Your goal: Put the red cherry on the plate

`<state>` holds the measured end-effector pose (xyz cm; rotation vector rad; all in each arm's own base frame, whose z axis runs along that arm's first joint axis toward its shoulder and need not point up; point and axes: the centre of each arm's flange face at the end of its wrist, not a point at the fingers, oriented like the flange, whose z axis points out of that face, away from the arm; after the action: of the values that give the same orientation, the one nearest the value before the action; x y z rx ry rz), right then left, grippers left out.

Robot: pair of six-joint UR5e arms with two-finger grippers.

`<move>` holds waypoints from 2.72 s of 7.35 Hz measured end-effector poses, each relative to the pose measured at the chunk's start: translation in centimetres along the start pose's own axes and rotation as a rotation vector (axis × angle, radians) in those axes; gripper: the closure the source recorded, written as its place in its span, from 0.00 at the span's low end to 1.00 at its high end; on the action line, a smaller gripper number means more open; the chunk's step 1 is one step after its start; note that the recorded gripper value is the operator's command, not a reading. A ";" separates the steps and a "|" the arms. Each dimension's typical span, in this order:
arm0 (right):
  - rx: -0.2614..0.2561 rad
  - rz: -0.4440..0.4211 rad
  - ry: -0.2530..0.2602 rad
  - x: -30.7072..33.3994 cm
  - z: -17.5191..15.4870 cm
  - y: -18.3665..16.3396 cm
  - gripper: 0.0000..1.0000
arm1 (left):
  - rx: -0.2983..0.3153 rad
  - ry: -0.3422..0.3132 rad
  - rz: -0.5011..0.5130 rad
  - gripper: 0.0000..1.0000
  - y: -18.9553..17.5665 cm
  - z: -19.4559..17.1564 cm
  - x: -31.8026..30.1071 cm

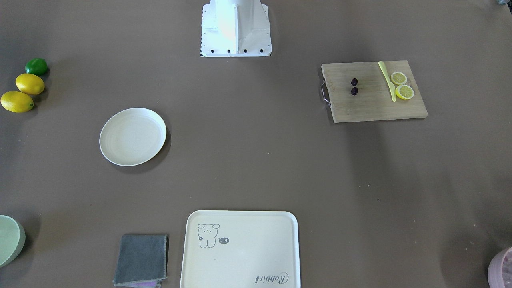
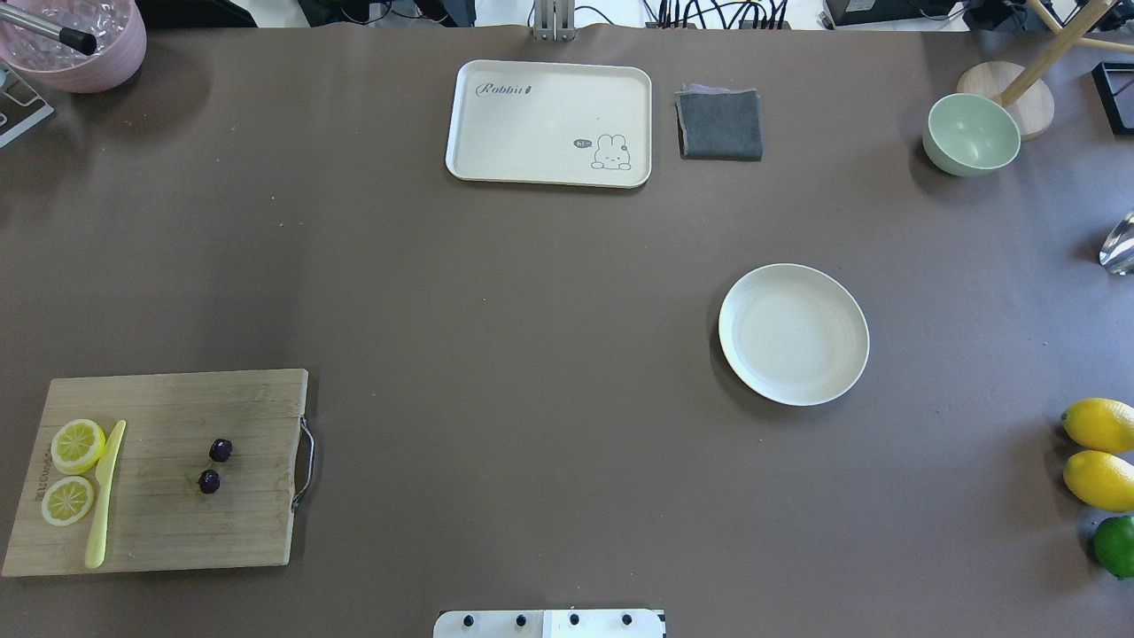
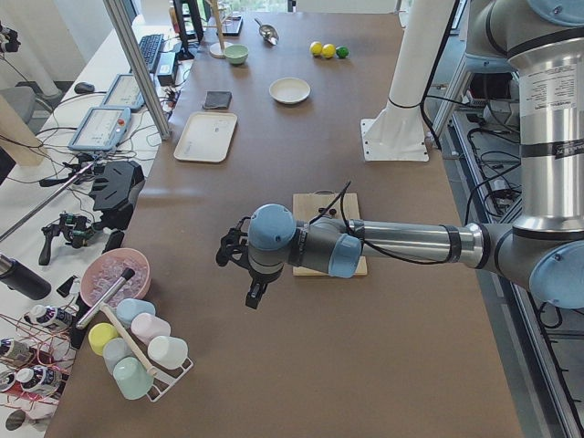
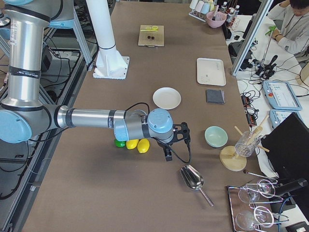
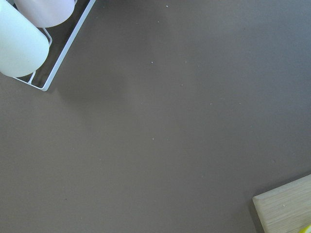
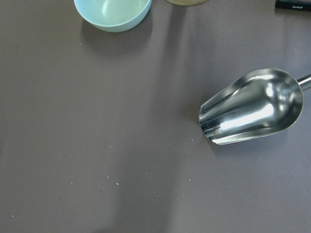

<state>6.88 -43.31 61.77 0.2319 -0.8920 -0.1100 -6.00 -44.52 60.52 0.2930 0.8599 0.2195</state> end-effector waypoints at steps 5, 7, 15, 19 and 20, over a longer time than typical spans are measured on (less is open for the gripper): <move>0.000 -0.017 0.000 -0.2 0.4 0.0 0.00 | 0.003 0.001 0.001 0.02 -0.3 -0.1 0.3; 0.007 -0.047 -0.008 -0.1 1.4 0.0 0.00 | -0.005 0.003 -0.003 0.02 0.0 0.2 0.2; -0.058 -0.126 -0.030 -3.2 6.0 -1.4 0.00 | -0.009 -0.012 -0.012 0.03 0.4 0.2 -0.3; -0.117 -0.041 -0.072 -15.5 13.1 -9.2 0.12 | -0.012 -0.012 -0.015 0.03 0.7 0.4 -0.5; -0.118 -0.023 -0.063 -19.7 16.2 -9.6 0.14 | -0.013 -0.012 -0.016 0.03 0.7 0.4 -0.5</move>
<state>-18.02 -51.35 54.31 0.1288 -0.9427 -0.1920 -6.04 -44.09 61.36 0.2751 0.8481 0.2085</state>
